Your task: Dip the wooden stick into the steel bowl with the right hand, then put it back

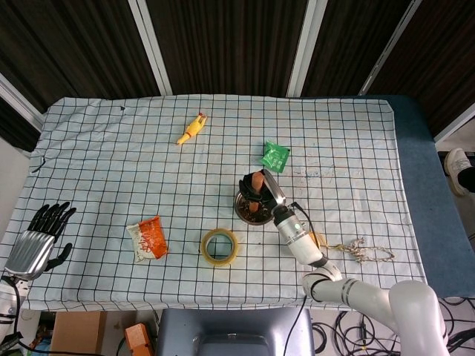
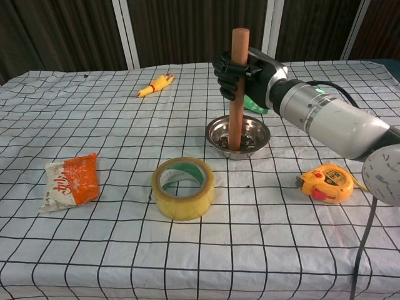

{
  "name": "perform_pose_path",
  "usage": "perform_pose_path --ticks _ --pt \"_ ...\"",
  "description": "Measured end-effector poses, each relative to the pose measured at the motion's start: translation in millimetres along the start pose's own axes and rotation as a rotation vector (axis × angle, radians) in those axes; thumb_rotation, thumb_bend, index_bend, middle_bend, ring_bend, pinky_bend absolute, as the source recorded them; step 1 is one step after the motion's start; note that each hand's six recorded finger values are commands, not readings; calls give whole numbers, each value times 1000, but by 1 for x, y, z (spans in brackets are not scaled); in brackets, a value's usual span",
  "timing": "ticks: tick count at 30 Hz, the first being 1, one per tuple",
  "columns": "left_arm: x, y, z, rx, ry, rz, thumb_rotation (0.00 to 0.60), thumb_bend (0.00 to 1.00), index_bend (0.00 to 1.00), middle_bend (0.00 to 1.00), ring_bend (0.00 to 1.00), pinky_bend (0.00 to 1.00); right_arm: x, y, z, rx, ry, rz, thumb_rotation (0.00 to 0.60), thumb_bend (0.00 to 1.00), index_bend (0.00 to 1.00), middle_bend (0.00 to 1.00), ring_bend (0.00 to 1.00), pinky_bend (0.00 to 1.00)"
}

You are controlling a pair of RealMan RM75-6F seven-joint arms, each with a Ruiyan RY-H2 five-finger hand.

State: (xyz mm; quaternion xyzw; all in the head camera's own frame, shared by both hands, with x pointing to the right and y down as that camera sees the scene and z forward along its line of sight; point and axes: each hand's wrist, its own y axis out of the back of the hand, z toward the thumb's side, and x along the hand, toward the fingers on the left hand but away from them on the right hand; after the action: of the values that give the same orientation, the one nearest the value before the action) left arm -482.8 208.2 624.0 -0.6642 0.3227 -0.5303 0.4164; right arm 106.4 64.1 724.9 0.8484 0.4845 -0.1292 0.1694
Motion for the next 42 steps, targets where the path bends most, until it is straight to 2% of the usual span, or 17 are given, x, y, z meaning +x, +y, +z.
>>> perform_pose_path --ticks 5,9,16,19,22,24,28,32,35,39,42 --pt "0 -1 -2 0 2 -2 600 426 0 0 4 52 -1 4 -13 3 -25 -9 600 833 1000 1000 1000 1000" --pt "0 -1 -1 -2 -3 0 600 426 0 0 4 52 0 5 -9 -15 -6 -7 600 833 1000 1000 1000 1000" --pt "0 1 3 -4 -12 7 600 426 0 0 4 52 3 8 25 -29 86 13 600 835 1000 1000 1000 1000" --pt "0 2 5 -4 -18 9 600 426 0 0 4 52 8 18 47 6 137 8 600 835 1000 1000 1000 1000" --pt "0 2 9 -7 -26 9 600 426 0 0 3 52 13 32 61 100 170 -20 600 835 1000 1000 1000 1000" --pt "0 3 11 -6 -33 11 600 426 0 0 3 52 17 42 65 206 191 -53 600 834 1000 1000 1000 1000" --pt "3 4 14 -8 -46 12 600 425 0 0 3 52 27 69 66 495 199 -143 600 835 1000 1000 1000 1000" --pt "8 1 22 -17 -69 6 600 424 0 0 4 52 42 113 53 850 121 -232 600 834 1000 1000 1000 1000" --pt "8 -2 28 -13 -85 -2 600 424 0 0 4 52 55 142 37 1011 44 -263 600 835 1000 1000 1000 1000" --pt "8 -5 32 -9 -92 -9 600 424 0 0 3 52 71 176 11 1120 -75 -275 600 835 1000 1000 987 1000" --pt "9 -6 33 -9 -92 -14 600 424 0 0 3 51 81 190 -14 1156 -165 -268 600 830 1000 989 917 1000"
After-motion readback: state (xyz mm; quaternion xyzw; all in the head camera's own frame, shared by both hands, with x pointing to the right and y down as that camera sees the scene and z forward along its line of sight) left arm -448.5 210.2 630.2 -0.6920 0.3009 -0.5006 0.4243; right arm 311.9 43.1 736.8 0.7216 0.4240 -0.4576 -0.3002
